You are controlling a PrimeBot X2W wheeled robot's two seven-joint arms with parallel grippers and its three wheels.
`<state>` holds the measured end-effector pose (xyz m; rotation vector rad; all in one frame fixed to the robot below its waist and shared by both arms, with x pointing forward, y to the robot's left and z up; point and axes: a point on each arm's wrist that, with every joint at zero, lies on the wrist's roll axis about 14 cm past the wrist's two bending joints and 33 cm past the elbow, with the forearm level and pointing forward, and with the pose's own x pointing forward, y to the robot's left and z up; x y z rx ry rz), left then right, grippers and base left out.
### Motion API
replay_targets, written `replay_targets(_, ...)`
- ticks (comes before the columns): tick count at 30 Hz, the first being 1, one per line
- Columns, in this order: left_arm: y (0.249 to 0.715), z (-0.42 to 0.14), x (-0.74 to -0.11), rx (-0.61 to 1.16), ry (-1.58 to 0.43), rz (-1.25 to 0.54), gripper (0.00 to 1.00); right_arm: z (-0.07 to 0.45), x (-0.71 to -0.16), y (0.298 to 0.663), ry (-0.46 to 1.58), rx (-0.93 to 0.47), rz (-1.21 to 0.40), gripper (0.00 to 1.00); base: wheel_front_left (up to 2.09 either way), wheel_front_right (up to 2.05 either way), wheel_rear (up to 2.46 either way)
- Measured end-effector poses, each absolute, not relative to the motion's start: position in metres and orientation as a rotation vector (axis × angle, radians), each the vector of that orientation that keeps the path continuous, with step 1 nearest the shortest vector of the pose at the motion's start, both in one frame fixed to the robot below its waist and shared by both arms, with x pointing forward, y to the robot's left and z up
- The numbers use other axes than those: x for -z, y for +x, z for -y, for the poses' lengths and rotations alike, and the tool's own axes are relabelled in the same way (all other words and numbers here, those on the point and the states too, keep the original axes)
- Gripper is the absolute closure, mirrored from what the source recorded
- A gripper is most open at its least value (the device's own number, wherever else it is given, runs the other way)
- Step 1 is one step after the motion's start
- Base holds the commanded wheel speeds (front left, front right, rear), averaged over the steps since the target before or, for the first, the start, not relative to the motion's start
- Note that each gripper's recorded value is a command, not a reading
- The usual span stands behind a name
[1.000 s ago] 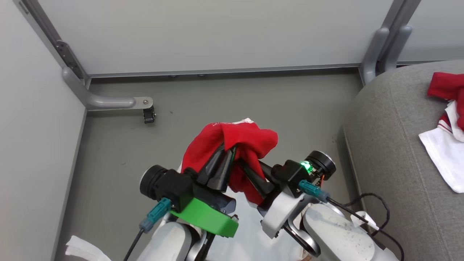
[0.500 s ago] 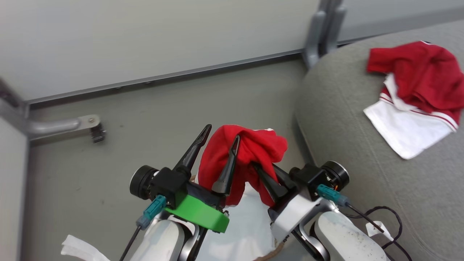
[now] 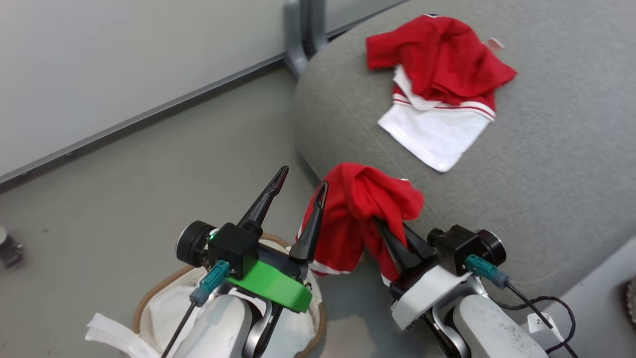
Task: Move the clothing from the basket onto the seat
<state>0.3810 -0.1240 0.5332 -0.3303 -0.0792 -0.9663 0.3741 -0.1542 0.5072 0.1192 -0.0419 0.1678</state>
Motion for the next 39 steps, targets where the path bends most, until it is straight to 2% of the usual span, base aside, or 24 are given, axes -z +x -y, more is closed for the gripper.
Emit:
replay_targets(7,0.372,0.156,-0.526,1.065,-0.346,0.055,0.0,0.212,-0.521,0.371,0.062,-0.018,0.074,1.0,0.0,0.0,0.0)
replay_targets(17,0.39,0.17,-0.497,1.102,-0.361,0.012,0.0,0.311,-0.597,0.421,-0.239,0.134,0.208,1.0,0.0,0.0,0.0)
replay_targets(24,0.412,0.163,-0.467,1.076,-0.363,-0.033,0.0,0.361,-0.614,0.461,-0.364,0.234,0.209,1.0,0.0,0.0,0.0)
replay_targets(30,0.431,0.151,-0.443,1.036,-0.364,-0.058,0.0,0.39,-0.601,0.497,-0.407,0.296,0.158,1.0,0.0,0.0,0.0)
replay_targets(39,0.46,0.127,-0.412,0.954,-0.36,-0.08,0.0,0.395,-0.517,0.547,-0.378,0.293,-0.018,1.0,0.0,0.0,0.0)
